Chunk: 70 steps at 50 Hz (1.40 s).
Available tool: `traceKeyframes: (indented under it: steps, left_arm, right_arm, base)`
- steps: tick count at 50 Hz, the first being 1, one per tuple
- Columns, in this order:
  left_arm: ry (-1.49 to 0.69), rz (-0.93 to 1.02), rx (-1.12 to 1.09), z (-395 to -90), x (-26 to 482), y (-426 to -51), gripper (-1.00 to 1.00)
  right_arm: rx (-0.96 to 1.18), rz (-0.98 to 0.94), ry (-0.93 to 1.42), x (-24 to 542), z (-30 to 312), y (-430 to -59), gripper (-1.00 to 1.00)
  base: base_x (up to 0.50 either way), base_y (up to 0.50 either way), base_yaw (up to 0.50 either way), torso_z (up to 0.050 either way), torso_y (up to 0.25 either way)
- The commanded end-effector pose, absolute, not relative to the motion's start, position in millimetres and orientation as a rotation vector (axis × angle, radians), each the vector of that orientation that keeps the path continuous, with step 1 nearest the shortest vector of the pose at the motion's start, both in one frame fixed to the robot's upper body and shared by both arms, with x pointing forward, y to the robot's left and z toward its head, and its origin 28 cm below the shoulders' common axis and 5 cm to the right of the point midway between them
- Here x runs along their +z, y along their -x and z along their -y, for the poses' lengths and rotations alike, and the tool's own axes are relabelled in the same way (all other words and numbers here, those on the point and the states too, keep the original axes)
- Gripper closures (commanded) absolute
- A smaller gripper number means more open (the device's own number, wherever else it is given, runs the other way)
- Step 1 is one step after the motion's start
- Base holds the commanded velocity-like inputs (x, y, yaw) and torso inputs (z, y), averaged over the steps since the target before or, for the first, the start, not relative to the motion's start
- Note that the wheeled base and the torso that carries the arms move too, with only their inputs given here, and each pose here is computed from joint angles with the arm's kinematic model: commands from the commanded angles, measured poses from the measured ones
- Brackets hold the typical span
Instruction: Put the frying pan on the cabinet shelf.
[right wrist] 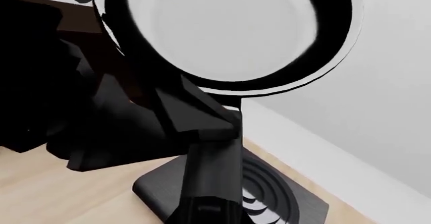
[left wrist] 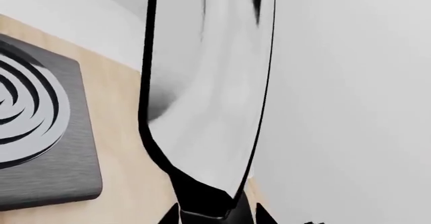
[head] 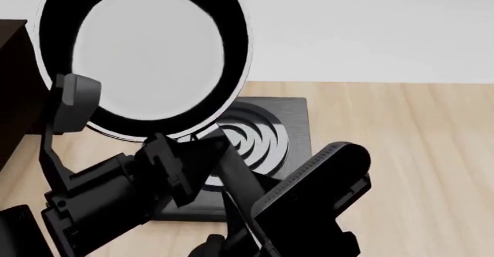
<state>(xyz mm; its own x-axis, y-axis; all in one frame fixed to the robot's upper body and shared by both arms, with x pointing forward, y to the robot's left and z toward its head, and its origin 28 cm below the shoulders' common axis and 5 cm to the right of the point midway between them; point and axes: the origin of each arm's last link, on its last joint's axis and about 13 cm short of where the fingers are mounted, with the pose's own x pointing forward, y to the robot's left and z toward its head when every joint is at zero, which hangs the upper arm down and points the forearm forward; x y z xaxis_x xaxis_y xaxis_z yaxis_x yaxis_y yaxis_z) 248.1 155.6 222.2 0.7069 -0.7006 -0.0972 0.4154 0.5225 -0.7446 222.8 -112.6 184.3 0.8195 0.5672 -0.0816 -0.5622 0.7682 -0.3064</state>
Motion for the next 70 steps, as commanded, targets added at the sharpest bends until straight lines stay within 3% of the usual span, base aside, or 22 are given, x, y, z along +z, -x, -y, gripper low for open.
traceKeyframes:
  steps: [1,20,21,53,70]
  left_arm:
    - [0.807,-0.402,-0.695,-155.3,223.7,-251.0,1.00]
    - [0.838,-0.352,-0.689,-154.8,232.0,-250.3,1.00]
    - [0.838,-0.345,-0.685,-155.6,232.4,-251.4,1.00]
    - [0.888,-0.221,-0.590,-180.1,271.3,-280.6,1.00]
    - [1.017,-0.151,-0.441,-226.7,286.4,-296.5,1.00]
  right_arm:
    - [0.552,0.080,0.359,193.1,115.4,-218.4,1.00]
    - [0.544,0.081,0.366,189.4,113.6,-216.9,1.00]
    - [0.537,0.077,0.362,188.2,114.0,-217.6,-1.00]
    - [0.530,0.053,0.327,181.5,115.8,-208.7,-1.00]
    - [0.525,0.060,0.323,180.4,115.6,-206.9,-1.00]
  base:
    - [0.00,0.00,0.00,0.000,0.000]
    - [0.00,0.00,0.00,0.001,0.002]
    - [0.00,0.00,0.00,0.000,0.000]
    - [0.00,0.00,0.00,0.001,0.002]
    - [0.00,0.00,0.00,0.000,0.002]
